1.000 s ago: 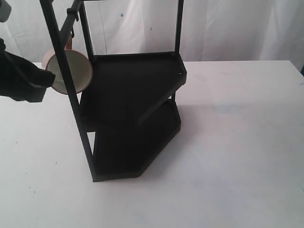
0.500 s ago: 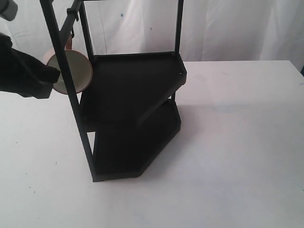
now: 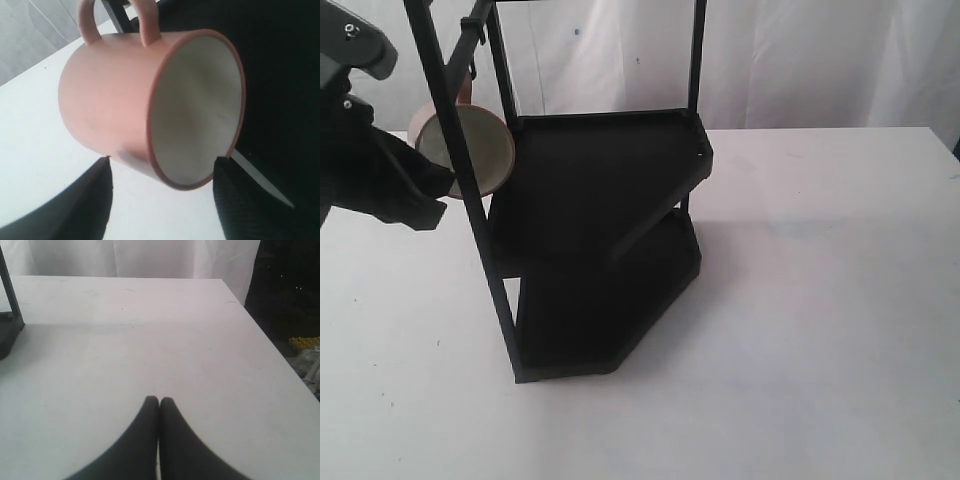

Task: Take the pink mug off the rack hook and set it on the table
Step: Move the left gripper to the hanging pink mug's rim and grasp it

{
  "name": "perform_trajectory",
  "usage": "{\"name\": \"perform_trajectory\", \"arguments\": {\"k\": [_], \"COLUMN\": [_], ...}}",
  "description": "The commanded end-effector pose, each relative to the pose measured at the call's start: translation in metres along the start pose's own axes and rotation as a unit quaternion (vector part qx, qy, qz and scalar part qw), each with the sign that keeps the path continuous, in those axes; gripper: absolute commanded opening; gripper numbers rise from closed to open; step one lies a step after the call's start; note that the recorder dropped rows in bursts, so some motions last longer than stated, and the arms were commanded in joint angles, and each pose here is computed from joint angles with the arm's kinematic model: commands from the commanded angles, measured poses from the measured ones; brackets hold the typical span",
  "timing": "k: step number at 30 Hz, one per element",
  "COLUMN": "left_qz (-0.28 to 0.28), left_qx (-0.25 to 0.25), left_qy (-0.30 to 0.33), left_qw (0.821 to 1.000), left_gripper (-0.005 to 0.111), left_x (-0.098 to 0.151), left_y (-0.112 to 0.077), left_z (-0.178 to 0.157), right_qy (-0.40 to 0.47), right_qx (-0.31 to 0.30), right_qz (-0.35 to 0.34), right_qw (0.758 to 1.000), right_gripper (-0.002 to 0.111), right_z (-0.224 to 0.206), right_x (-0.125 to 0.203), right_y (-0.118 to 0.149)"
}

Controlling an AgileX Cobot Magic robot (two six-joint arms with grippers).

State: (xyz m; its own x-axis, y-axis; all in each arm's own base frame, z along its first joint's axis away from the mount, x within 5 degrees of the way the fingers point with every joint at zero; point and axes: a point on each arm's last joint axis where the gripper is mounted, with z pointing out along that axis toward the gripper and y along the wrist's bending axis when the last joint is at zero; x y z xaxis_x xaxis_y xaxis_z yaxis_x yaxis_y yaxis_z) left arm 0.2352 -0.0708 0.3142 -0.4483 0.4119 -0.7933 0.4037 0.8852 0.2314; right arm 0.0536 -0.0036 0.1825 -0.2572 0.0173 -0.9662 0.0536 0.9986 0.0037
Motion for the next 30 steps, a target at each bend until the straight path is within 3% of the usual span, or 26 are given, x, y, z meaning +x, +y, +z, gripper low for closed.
{"name": "perform_trajectory", "arguments": {"k": [1, 5, 9, 12, 17, 30], "left_qz": [0.012, 0.004, -0.082, -0.09, -0.094, -0.125], "left_qx": [-0.002, -0.001, -0.001, -0.002, -0.002, 0.0], "left_qy": [0.005, 0.01, 0.01, 0.006, 0.0, -0.008], "left_qw": [1.0, 1.0, 0.997, 0.996, 0.996, 0.992], "left_gripper": [0.062, 0.062, 0.062, 0.057, 0.037, 0.036], "left_x": [0.0, 0.001, 0.001, 0.001, -0.001, -0.002], "left_y": [-0.001, -0.001, -0.001, -0.001, -0.001, -0.002], "left_z": [0.003, 0.007, 0.007, 0.007, 0.007, 0.018], "right_qy": [-0.003, -0.003, -0.003, -0.003, -0.003, -0.004], "right_qx": [0.003, 0.003, 0.003, 0.003, 0.003, 0.003], "right_qz": [0.0, 0.0, 0.0, 0.0, 0.0, 0.006], "right_qw": [1.0, 1.0, 1.0, 1.0, 1.0, 1.0], "right_gripper": [0.0, 0.0, 0.0, 0.0, 0.0, 0.0], "right_z": [0.0, 0.0, 0.0, 0.0, 0.0, 0.0], "right_x": [0.0, 0.0, 0.0, 0.0, 0.0, 0.0], "right_y": [0.0, 0.0, 0.0, 0.0, 0.0, 0.0]}}
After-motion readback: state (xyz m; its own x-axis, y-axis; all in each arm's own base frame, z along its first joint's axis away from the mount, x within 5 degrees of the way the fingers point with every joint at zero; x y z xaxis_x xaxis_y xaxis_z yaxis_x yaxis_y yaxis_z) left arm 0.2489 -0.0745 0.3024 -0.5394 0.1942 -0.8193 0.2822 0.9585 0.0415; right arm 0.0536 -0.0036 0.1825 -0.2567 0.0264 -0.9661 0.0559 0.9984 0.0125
